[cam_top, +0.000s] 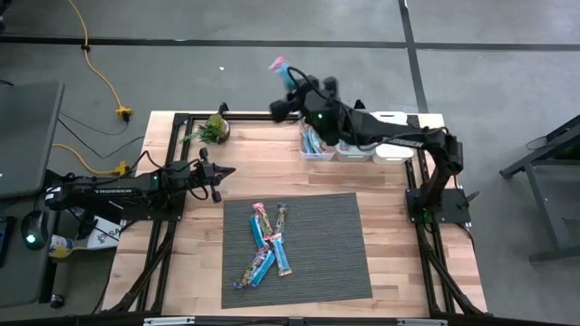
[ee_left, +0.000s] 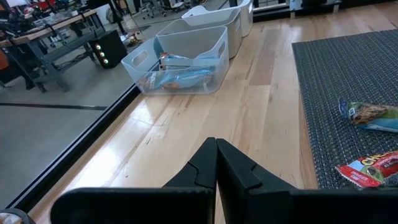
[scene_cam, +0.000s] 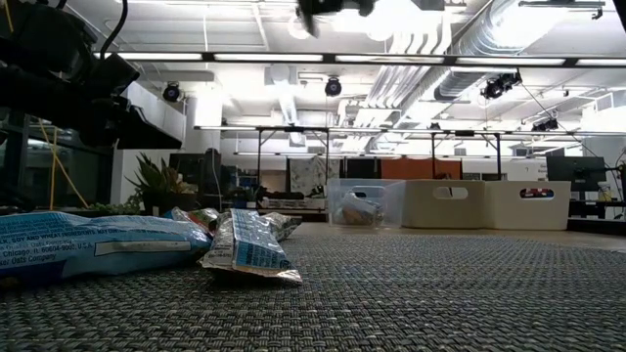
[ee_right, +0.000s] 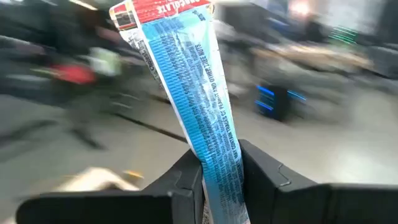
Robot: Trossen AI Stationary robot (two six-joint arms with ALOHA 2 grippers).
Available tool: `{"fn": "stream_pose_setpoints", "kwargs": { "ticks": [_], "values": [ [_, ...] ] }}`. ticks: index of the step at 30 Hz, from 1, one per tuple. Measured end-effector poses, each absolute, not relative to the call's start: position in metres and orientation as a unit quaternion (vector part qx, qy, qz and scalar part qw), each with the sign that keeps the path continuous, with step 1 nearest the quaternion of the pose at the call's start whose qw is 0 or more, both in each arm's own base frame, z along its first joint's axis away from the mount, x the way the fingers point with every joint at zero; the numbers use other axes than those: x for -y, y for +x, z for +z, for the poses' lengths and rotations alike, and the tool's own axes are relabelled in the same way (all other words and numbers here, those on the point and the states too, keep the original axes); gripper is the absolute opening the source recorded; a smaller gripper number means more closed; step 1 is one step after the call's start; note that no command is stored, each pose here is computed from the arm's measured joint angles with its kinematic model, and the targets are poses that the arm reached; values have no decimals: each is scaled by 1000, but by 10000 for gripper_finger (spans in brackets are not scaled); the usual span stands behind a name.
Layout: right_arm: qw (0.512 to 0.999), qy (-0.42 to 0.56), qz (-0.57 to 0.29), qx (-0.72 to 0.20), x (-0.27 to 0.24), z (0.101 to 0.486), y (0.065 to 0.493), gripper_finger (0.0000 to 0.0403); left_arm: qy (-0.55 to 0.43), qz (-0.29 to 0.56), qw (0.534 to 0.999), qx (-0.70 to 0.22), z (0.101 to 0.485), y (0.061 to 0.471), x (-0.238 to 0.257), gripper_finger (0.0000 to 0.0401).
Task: Pick and place Granola Bars by type
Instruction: Put the red granola bar into the gray bin
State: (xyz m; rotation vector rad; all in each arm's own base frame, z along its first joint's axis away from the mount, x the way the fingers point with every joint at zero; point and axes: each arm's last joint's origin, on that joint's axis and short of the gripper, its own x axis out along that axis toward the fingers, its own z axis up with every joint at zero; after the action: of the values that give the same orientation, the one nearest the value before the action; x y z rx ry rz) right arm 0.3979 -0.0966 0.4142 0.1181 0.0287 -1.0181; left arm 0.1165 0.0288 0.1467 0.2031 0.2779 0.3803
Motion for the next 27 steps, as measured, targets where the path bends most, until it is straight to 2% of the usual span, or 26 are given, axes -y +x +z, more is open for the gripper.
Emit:
{"fn": "stream_pose_setpoints", "kwargs": {
  "ticks": [4,12,21,27],
  "values": [
    [804,92,-584,-63,121,404,371,71,100,188,967,-137,147,116,-29,1],
    [691,206,-661,-205,168,364,315,71,100,188,967,-137,147,116,-29,1],
    [621,296,-620,-377,199,295,280,71,100,188,967,-137,147,116,-29,1],
    [585,350,-595,-426,207,252,263,71,100,188,967,-137,147,116,-29,1]
  ]
}}
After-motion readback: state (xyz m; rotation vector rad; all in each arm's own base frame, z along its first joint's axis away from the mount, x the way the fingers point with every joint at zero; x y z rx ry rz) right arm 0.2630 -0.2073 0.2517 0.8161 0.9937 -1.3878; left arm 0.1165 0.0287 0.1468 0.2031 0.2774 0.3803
